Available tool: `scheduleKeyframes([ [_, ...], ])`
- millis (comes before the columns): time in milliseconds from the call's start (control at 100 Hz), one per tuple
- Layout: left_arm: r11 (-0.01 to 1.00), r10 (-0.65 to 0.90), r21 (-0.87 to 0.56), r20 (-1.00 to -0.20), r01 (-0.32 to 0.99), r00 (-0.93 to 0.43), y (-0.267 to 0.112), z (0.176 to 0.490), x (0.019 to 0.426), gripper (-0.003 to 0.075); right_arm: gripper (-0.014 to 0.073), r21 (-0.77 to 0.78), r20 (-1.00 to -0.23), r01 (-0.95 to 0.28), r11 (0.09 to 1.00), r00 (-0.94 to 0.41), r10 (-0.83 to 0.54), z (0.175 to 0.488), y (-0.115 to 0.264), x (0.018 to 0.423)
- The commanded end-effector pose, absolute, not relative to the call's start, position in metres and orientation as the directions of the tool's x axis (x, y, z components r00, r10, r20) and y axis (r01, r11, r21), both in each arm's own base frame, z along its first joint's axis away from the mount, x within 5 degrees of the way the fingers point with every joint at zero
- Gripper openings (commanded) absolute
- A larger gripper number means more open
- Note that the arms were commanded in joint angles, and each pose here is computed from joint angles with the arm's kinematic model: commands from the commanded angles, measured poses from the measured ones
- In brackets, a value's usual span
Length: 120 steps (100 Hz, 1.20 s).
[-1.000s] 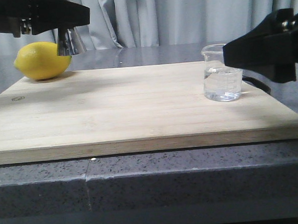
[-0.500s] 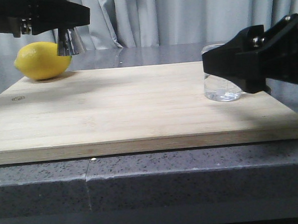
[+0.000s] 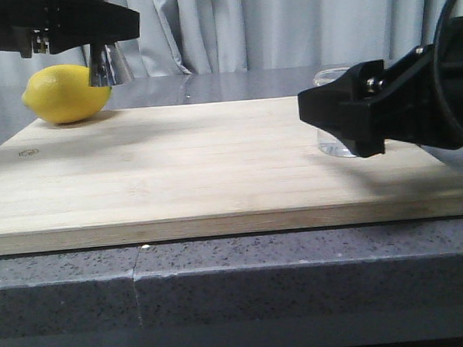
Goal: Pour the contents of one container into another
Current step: 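Lower the right gripper around the glass beaker and close it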
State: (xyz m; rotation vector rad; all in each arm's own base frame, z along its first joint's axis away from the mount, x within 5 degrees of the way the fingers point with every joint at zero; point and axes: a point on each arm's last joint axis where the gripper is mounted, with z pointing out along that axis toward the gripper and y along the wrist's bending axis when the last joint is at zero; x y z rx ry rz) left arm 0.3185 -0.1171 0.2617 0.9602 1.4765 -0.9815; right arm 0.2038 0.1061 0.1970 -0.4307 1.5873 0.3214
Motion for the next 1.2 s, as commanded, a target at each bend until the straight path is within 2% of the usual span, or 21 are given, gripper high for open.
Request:
scheduleKeyframes([
  [0, 0.265, -0.079, -0.048, -0.996, 0.963, -0.028, -0.1211, 0.2965, 0.3089, -0.0019, 0.0559, -0.056, -0.996, -0.452, 0.89, 0.092, -0.016, 0.2138, 0.1081, 0.2084],
  [1190, 0.265, -0.079, -0.048, -0.996, 0.963, -0.028, -0.1211, 0.2965, 0.3089, -0.0019, 0.0559, -0.054, -0.994, -0.418, 0.907, 0.11, -0.009, 0.2088, 0.1029, 0.2157],
])
